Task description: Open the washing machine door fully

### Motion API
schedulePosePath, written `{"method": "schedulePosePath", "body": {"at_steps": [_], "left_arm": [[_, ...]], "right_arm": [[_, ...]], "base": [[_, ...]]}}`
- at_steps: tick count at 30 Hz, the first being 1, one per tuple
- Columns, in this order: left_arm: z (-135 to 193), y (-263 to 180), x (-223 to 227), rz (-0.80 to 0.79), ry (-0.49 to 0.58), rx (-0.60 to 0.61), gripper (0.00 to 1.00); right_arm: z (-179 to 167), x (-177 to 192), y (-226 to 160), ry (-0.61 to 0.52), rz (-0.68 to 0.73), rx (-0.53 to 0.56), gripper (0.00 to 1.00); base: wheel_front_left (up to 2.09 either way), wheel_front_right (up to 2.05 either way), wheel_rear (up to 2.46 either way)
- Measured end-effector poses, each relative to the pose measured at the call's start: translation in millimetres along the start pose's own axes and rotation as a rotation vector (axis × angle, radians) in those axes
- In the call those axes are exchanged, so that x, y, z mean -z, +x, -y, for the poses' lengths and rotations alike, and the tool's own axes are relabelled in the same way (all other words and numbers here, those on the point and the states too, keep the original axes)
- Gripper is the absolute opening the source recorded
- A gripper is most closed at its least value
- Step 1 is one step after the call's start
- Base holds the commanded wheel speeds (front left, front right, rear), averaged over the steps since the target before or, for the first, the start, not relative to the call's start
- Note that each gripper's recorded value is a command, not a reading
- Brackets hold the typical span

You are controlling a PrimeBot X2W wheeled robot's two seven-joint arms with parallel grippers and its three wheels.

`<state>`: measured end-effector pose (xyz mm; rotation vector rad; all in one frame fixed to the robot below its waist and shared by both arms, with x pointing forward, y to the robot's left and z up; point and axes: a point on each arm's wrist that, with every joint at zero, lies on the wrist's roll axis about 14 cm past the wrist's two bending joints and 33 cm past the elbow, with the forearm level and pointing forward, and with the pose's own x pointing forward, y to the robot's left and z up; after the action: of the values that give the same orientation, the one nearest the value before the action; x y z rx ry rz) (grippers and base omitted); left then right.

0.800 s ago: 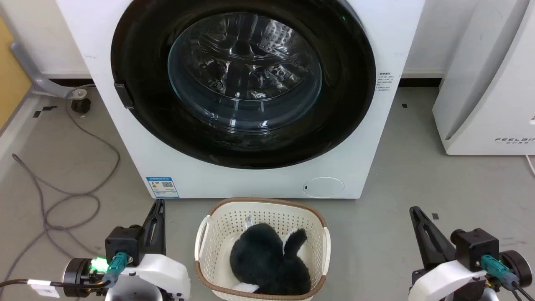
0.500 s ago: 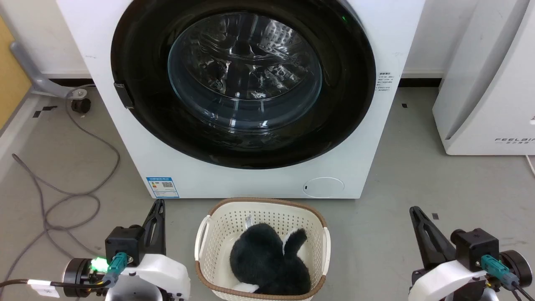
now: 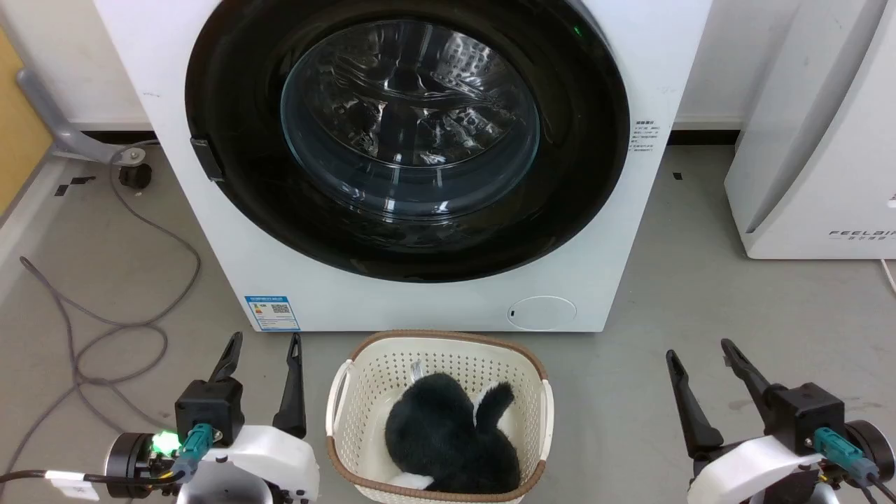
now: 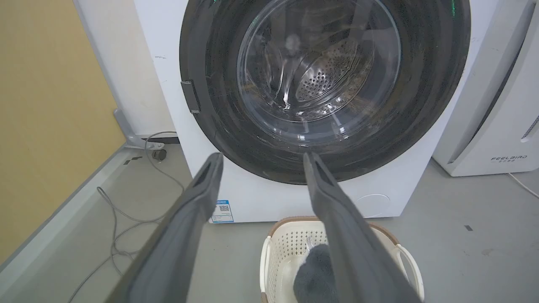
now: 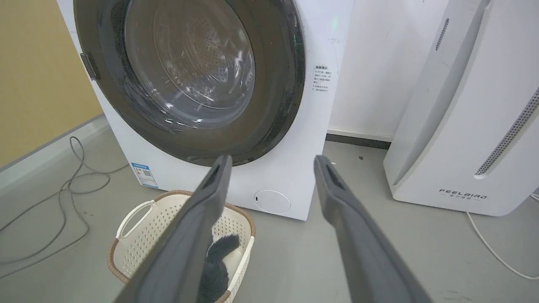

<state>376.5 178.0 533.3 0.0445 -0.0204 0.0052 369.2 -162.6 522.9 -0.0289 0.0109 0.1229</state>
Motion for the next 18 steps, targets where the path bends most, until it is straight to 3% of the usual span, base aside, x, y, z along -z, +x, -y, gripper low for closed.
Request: {"method": "schedulePosePath", "body": {"at_steps": [8, 9, 10, 11, 18], "left_arm": [[0.5, 0.0, -1.4, 0.012, -0.014, -0.007, 1.0], [0.4, 0.0, -2.0, 0.017, -0.016, -0.009, 1.0], [0.3, -0.1, -2.1, 0.018, -0.016, -0.01, 1.0], [0.1, 0.0, -2.1, 0.018, -0.018, -0.012, 1.0], [-0.6, -0.4, -4.1, 0.033, -0.03, -0.022, 1.0]], "right_arm": [[6.0, -2.6, -0.1, 0.045, 0.02, 0.018, 1.0], [6.7, -3.2, -0.1, 0.053, 0.024, 0.02, 0.78], [7.2, -4.1, -0.1, 0.059, 0.03, 0.021, 0.25], [7.8, -4.7, -0.1, 0.064, 0.033, 0.023, 0.0], [10.1, -8.9, 0.1, 0.118, 0.059, 0.029, 0.0]], "base": [[0.0, 0.0, 0.0], [0.0, 0.0, 0.0], [0.0, 0.0, 0.0], [0.0, 0.0, 0.0], [0.0, 0.0, 0.0]]}}
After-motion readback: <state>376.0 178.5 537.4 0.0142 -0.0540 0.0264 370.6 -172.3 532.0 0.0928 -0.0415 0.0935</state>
